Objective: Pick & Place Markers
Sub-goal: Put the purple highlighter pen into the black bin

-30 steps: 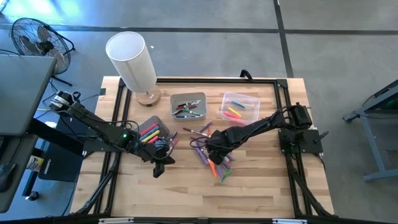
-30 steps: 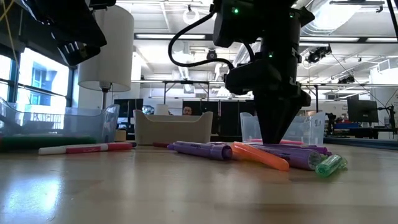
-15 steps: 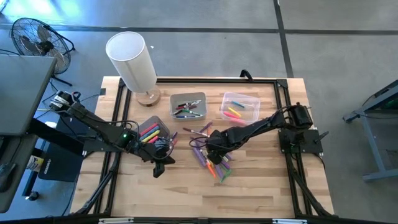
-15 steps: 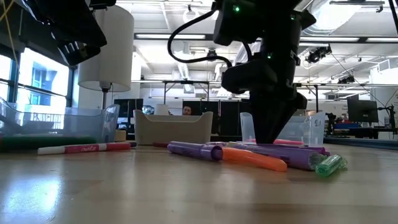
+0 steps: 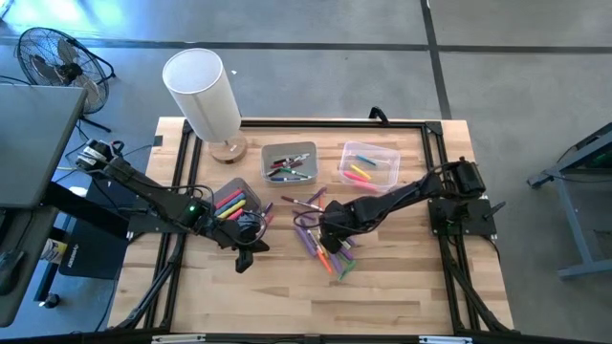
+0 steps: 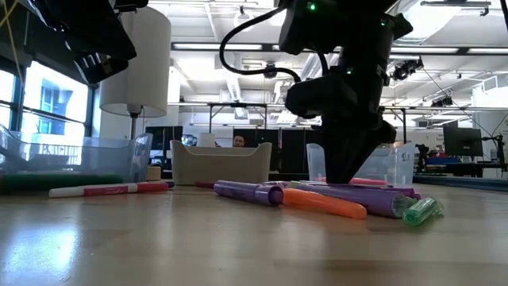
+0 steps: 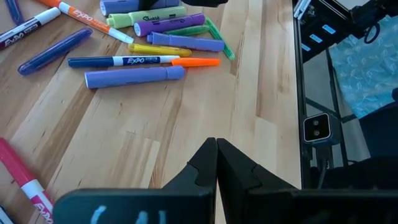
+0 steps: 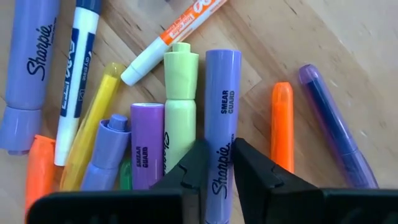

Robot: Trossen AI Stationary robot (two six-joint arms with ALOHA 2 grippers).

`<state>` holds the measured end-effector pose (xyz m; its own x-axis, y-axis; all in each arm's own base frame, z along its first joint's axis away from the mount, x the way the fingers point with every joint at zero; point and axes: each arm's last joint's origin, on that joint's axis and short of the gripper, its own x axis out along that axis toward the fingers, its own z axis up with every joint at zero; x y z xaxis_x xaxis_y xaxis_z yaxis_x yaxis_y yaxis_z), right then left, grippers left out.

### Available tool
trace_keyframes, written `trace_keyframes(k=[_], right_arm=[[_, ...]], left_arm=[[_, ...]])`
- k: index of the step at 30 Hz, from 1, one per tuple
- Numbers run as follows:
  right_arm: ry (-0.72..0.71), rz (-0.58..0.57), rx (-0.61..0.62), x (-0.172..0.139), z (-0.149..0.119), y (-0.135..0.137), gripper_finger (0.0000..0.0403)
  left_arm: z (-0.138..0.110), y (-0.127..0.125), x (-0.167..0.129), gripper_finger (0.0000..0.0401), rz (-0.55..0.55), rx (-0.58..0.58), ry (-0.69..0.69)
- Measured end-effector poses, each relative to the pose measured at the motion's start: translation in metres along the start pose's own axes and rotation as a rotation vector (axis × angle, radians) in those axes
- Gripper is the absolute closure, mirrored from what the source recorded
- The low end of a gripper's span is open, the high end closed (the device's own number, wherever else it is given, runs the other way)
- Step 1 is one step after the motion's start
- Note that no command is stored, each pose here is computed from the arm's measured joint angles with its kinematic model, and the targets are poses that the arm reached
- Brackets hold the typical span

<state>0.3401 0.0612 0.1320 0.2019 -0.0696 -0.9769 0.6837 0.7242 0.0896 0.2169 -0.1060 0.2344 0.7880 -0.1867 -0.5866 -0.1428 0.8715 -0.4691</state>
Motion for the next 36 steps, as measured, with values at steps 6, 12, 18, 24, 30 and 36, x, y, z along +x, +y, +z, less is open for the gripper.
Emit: trace_keyframes(k=[6,12,18,24,30,36], right_arm=[[-0.045,-0.001,-0.017,-0.007,-0.004,0.004,0.0383],[-0.075,0.004,-0.023,-0.017,-0.004,0.002,0.0402],[-0.04,0.029,-0.077,-0.016,-0.003,0.003,0.0386],[-0.052,0.02,-0.078,-0.016,-0.004,0.003,0.0368],[-0.054,0.01,-0.089,-0.015,-0.005,0.003,0.0331],[-0.068,-0.019,-0.107,-0.014,-0.005,0.001,0.0301]], left_arm=[[0.0,0.0,0.0,0.0401,0.0,0.0,0.0],[0.0,0.0,0.0,0.0401,-0.001,0.0,-0.001],[0.0,0.0,0.0,0.0401,-0.001,0.0,-0.001],[0.0,0.0,0.0,0.0401,-0.003,-0.004,-0.002],[0.0,-0.001,0.0,0.0401,-0.013,-0.005,0.007],[0.0,-0.001,0.0,0.0401,-0.016,-0.005,0.008]])
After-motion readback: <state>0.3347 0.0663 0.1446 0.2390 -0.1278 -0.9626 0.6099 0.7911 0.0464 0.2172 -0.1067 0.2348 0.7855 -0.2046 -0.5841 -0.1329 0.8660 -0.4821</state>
